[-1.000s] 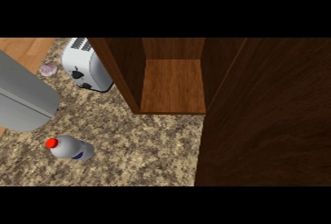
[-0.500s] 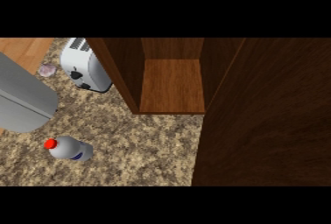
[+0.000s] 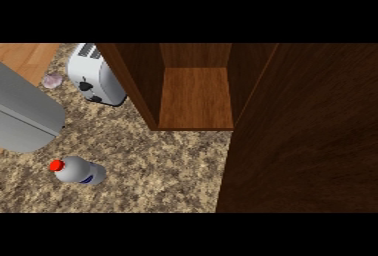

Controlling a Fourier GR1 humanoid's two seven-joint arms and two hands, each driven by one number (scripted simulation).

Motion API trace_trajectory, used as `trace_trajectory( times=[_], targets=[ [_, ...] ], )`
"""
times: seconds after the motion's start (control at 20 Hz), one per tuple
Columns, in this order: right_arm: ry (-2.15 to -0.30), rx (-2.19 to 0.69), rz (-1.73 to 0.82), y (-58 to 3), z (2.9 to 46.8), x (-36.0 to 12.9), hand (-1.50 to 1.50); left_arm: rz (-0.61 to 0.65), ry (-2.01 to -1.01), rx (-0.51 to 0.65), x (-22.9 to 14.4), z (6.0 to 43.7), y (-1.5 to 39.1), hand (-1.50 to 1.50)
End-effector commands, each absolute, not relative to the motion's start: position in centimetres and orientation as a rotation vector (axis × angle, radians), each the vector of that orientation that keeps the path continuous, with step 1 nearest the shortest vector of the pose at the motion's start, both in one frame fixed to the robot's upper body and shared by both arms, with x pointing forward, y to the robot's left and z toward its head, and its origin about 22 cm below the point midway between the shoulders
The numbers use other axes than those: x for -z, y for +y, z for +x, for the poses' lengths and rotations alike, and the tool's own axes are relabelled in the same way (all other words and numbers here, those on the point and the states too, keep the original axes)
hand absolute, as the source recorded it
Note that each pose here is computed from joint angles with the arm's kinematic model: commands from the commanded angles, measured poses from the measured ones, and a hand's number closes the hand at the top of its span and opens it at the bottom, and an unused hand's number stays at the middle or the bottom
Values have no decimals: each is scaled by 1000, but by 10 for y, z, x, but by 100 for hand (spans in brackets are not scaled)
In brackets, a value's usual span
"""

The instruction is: Pick up the bottled water, place it into the cabinet and close the cabinet

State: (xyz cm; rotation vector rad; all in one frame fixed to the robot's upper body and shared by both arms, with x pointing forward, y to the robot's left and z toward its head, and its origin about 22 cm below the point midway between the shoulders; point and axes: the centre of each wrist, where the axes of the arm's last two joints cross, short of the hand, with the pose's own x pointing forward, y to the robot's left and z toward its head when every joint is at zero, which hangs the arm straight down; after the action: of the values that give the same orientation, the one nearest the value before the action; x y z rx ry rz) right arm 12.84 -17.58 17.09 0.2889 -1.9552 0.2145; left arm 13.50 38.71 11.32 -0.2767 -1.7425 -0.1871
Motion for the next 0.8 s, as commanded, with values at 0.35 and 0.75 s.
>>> trace_trajectory(
  times=[0.35,0.75],
  targets=[
    [-2002,-218,212,-170,110,-189,-150,-230,-1652,167,-63,168,394,-150],
    [-1990,-220,226,-177,100,-191,-150,-212,-1567,157,-2,191,409,-150]
  ],
)
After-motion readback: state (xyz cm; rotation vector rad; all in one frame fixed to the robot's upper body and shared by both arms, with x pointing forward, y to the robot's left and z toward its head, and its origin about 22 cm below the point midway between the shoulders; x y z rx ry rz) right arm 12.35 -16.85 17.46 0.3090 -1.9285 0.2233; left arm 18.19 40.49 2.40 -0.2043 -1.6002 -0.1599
